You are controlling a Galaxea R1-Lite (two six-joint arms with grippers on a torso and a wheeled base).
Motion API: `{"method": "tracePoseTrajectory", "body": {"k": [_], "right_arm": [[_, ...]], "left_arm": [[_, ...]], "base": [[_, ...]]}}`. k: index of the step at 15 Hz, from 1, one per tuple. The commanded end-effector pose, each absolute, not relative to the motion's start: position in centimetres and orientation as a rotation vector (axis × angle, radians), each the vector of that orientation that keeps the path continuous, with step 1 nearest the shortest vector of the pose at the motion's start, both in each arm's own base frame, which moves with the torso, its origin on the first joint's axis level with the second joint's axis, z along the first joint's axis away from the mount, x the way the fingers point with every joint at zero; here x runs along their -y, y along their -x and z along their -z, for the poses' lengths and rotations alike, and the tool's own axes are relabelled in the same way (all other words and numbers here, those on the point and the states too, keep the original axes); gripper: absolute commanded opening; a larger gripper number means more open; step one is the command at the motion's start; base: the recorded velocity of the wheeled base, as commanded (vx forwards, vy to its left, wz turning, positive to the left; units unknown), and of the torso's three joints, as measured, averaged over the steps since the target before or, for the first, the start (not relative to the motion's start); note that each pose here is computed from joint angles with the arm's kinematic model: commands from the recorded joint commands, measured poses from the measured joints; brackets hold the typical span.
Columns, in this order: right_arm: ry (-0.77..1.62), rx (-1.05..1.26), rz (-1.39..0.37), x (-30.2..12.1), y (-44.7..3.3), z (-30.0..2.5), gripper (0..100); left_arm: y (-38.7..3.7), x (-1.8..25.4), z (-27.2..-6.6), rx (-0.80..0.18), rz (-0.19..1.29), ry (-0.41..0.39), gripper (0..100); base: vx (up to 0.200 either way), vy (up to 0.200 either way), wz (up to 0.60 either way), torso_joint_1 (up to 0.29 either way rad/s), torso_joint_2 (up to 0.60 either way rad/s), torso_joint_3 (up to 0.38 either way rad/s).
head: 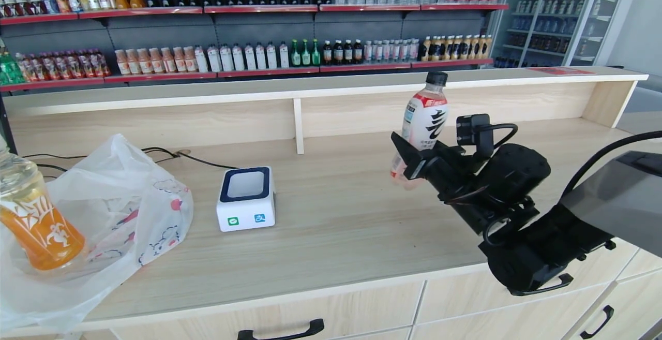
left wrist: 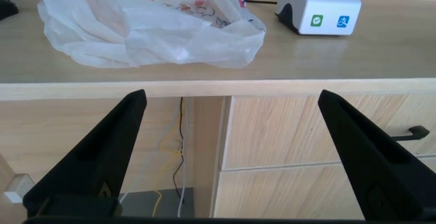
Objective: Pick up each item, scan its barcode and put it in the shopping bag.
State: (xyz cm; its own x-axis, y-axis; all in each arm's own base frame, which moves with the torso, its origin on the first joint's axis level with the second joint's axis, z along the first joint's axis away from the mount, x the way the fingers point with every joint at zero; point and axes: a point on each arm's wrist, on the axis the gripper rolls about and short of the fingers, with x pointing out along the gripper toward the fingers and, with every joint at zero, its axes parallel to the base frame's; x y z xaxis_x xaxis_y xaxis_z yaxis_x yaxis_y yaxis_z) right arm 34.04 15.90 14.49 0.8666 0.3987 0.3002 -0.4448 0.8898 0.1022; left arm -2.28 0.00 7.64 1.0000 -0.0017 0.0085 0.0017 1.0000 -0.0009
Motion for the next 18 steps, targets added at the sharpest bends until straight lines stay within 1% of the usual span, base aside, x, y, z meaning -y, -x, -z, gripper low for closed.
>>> {"method": "tracePoseTrajectory", "body": {"k": [1,4,8,18], "right_arm": [[-0.184,0.311,-0.45,-15.1,-32.0,-16.6,0],[-0.182,0.29,-0.464,-14.6,-29.7,-17.1,0],[-0.187,0.296,-0.478,-14.3,-27.9,-17.9,0],[-0.206,0.361,-0.491,-11.8,-22.5,-20.7,0]], "left_arm": [[2.3,0.0,-7.6,0.009,0.002,0.005,100],[2.3,0.0,-7.6,0.009,0.002,0.006,100],[2.3,0.0,-7.6,0.009,0.002,0.005,100],[2.3,0.0,-7.6,0.009,0.0,0.009,100]], "base": [[0.0,0.0,0.0,0.0,0.0,0.0],[0.0,0.0,0.0,0.0,0.0,0.0],[0.0,0.0,0.0,0.0,0.0,0.0],[0.0,0.0,0.0,0.0,0.0,0.0]]}}
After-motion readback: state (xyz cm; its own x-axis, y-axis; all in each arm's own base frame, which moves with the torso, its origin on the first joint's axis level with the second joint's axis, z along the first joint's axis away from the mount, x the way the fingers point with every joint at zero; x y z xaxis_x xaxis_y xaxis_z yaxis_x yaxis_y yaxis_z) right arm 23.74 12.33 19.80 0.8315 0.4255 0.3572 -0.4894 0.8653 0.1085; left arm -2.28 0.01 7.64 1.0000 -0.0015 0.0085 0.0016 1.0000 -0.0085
